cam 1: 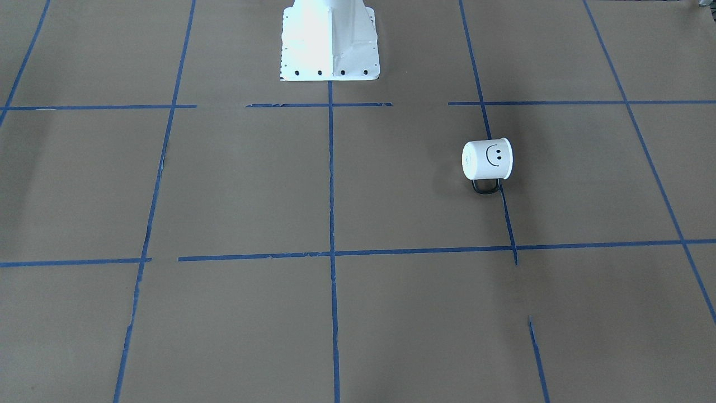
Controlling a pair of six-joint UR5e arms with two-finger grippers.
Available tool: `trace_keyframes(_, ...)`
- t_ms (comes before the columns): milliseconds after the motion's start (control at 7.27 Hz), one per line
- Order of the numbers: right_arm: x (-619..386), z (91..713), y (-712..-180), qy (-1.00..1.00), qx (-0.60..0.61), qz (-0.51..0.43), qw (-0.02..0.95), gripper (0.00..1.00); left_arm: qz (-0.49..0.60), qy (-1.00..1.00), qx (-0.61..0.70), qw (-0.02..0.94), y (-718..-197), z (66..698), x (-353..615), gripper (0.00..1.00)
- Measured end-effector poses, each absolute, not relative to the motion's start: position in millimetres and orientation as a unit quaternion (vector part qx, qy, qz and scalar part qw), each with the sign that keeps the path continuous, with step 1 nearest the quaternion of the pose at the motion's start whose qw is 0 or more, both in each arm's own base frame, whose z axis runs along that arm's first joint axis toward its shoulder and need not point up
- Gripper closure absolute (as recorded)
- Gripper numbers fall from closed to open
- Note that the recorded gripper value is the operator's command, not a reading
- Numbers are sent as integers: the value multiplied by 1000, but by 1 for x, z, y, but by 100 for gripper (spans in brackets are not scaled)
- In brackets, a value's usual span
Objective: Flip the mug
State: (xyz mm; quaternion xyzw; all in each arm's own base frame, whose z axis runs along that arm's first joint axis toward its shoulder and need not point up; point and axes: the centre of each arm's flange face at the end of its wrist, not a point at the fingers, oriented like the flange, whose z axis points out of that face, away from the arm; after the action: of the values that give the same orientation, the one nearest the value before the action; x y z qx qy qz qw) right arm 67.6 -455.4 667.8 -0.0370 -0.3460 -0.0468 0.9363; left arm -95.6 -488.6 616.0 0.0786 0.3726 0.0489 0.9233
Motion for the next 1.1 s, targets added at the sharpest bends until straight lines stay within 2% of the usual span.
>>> trace_keyframes(550,68,668,-455,-346,-37,-47,936,0,110,382,124,909,-507,579,-27,0)
trace_keyframes(825,68,668,-455,-346,-37,-47,936,0,56,409,124,903,-504,567,32,0)
trace_keyframes(1100,68,668,-455,-346,-37,-47,936,0,2,448,153,881,-463,569,97,0)
